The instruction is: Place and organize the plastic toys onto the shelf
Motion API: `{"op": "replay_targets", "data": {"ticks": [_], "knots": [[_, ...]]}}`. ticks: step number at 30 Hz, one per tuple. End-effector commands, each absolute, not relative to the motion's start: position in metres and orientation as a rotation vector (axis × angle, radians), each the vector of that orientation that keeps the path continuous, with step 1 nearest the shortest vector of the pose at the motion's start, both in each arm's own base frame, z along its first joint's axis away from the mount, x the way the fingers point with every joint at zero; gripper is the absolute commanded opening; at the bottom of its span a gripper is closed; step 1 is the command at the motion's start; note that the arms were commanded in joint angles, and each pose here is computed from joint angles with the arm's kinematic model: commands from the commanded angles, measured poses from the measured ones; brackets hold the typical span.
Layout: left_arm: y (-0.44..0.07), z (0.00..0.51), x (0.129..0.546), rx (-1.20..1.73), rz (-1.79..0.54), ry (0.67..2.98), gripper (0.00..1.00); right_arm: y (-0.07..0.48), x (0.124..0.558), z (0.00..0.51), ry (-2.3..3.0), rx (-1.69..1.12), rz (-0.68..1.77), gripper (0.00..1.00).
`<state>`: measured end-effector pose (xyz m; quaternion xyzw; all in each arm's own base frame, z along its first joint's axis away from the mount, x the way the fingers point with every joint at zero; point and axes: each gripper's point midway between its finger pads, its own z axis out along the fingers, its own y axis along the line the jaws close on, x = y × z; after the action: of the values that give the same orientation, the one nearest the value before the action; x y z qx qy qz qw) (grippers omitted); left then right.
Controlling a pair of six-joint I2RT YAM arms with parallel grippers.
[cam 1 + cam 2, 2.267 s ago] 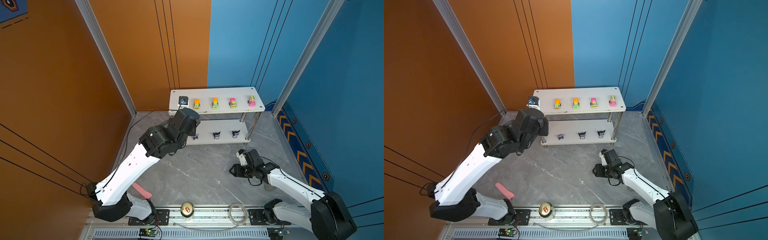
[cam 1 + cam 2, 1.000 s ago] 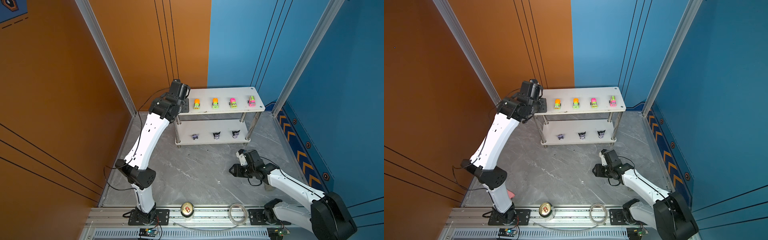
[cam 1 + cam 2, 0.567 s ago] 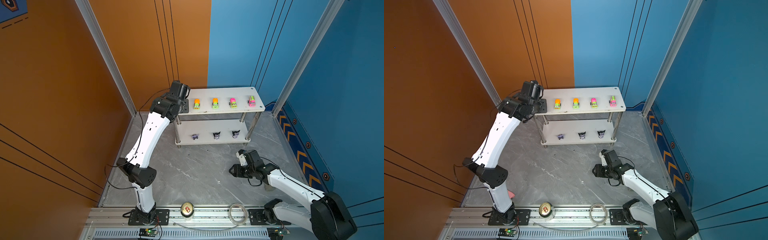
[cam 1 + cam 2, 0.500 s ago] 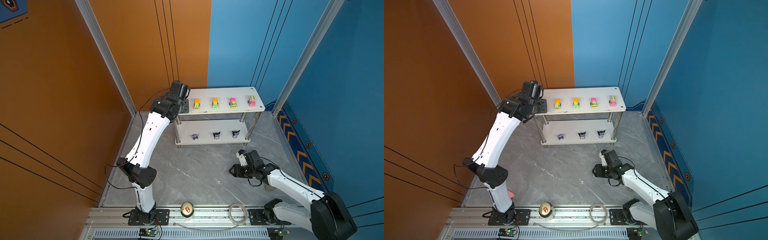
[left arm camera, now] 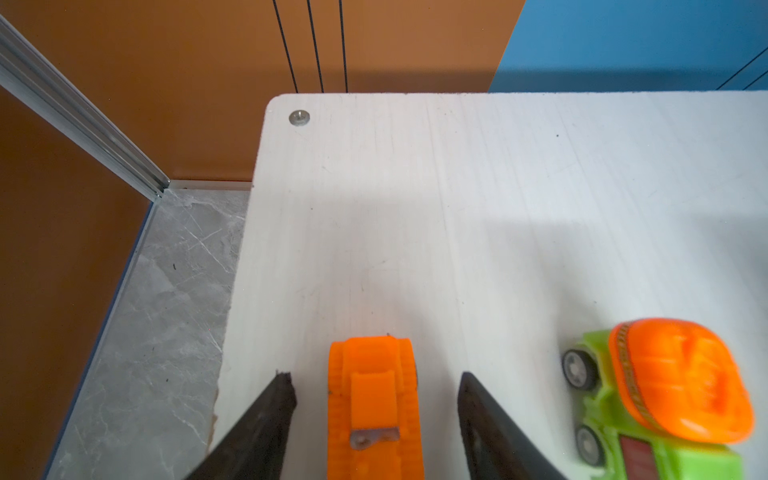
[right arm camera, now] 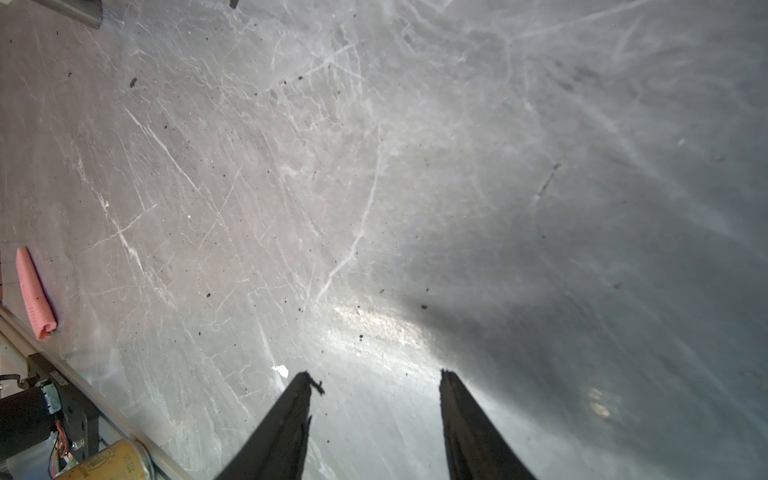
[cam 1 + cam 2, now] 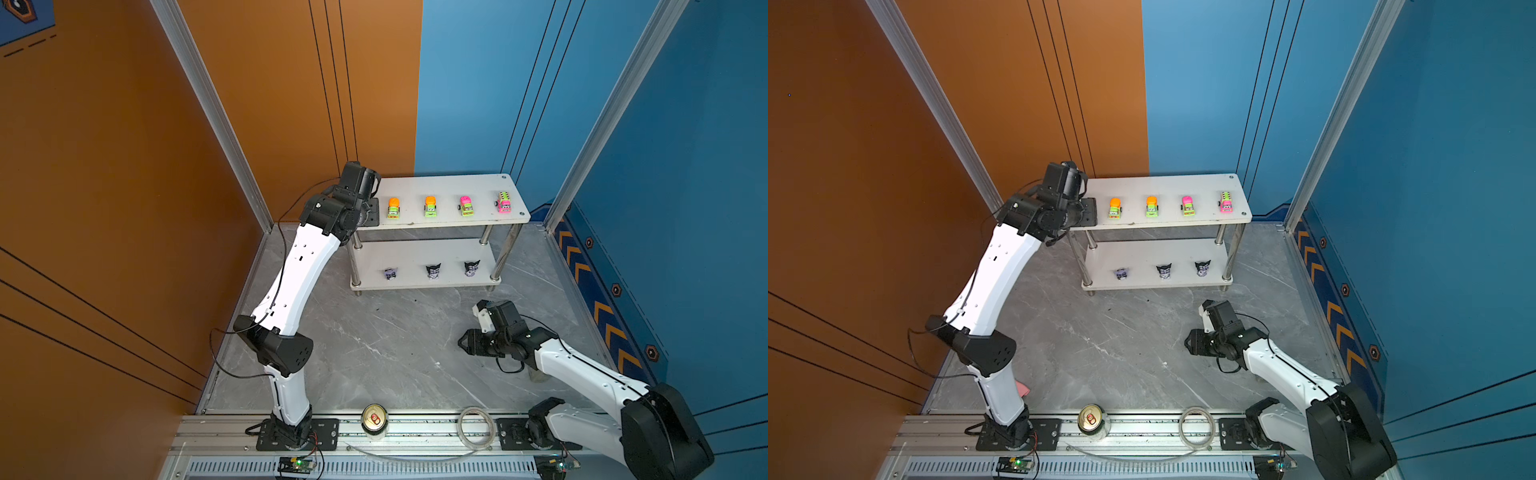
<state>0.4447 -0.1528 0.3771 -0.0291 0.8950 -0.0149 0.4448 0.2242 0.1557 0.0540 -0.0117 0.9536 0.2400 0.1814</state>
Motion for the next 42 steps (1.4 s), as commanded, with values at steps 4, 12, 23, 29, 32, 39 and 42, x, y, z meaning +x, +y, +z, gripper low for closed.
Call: {"op": "replay_targets", "data": {"ticks": [4, 12, 23, 29, 32, 39, 42], "knots": [[-0.145, 0.434, 0.407, -0.041, -0.046, 2.107, 0.71, 0.144, 0.227, 0.06, 2.684, -0.034, 0.59, 0.58], [-0.158, 0.432, 0.354, 0.081, 0.046, 2.052, 0.76, 0.111, 0.242, 0.103, 2.533, 0.056, 0.415, 1.0], [-0.142, 0.368, 0.298, 0.04, -0.071, 1.8, 0.98, 0.057, 0.252, 0.135, 2.376, 0.189, 0.088, 1.0], [-0.111, 0.31, 0.275, -0.025, -0.079, 1.716, 0.98, 0.022, 0.261, 0.141, 2.26, 0.337, -0.11, 1.0], [-0.088, 0.286, 0.272, -0.04, 0.077, 1.708, 0.98, 0.011, 0.268, 0.154, 2.184, 0.33, -0.197, 1.0], [-0.064, 0.211, 0.288, 0.139, 0.361, 1.754, 0.98, 0.02, 0.293, 0.156, 2.026, 0.027, -0.302, 1.0], [-0.039, 0.17, 0.305, 0.082, 0.337, 1.832, 0.98, 0.012, 0.3, 0.138, 1.965, 0.021, -0.35, 1.0]]}}
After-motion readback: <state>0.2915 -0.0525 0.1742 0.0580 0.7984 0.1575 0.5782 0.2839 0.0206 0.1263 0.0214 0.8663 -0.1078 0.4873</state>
